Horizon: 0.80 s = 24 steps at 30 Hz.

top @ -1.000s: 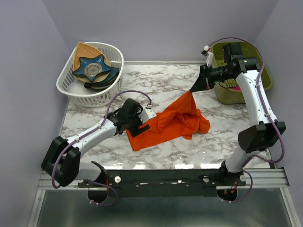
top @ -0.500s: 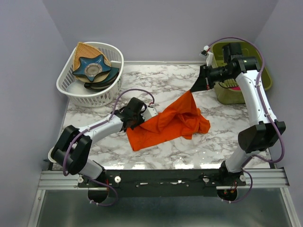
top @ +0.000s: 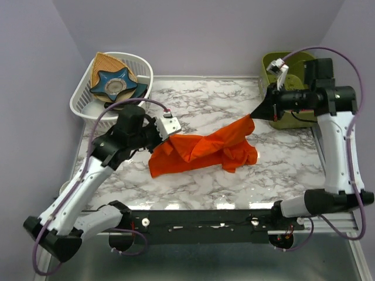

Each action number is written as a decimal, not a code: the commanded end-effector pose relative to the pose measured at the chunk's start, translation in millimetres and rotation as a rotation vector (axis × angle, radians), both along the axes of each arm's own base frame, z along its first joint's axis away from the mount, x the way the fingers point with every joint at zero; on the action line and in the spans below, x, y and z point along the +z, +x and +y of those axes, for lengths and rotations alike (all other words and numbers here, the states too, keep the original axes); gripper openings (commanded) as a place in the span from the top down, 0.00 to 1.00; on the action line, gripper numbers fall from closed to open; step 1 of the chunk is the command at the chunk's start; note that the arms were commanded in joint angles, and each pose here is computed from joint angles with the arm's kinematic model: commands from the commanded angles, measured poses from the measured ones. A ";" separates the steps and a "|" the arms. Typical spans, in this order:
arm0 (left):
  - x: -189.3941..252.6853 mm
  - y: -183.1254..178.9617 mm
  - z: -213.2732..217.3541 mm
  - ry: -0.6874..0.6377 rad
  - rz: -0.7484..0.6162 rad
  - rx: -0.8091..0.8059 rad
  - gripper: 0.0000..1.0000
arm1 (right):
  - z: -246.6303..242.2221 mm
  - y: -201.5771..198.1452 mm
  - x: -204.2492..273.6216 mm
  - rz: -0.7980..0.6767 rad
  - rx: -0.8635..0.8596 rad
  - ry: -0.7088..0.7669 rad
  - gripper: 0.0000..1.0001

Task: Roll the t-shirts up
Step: Flatten out the T-shirt at the center of the board.

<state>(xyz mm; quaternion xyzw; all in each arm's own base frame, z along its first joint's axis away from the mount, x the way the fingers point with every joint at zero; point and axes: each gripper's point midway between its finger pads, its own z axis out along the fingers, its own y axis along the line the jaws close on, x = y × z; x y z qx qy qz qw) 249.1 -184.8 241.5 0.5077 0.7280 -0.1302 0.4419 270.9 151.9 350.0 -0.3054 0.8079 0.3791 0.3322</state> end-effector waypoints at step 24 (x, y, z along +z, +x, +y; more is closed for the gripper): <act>-52.7 154.6 -9.4 -0.104 0.246 0.319 0.51 | -56.5 186.4 -81.1 0.368 -0.641 0.224 0.99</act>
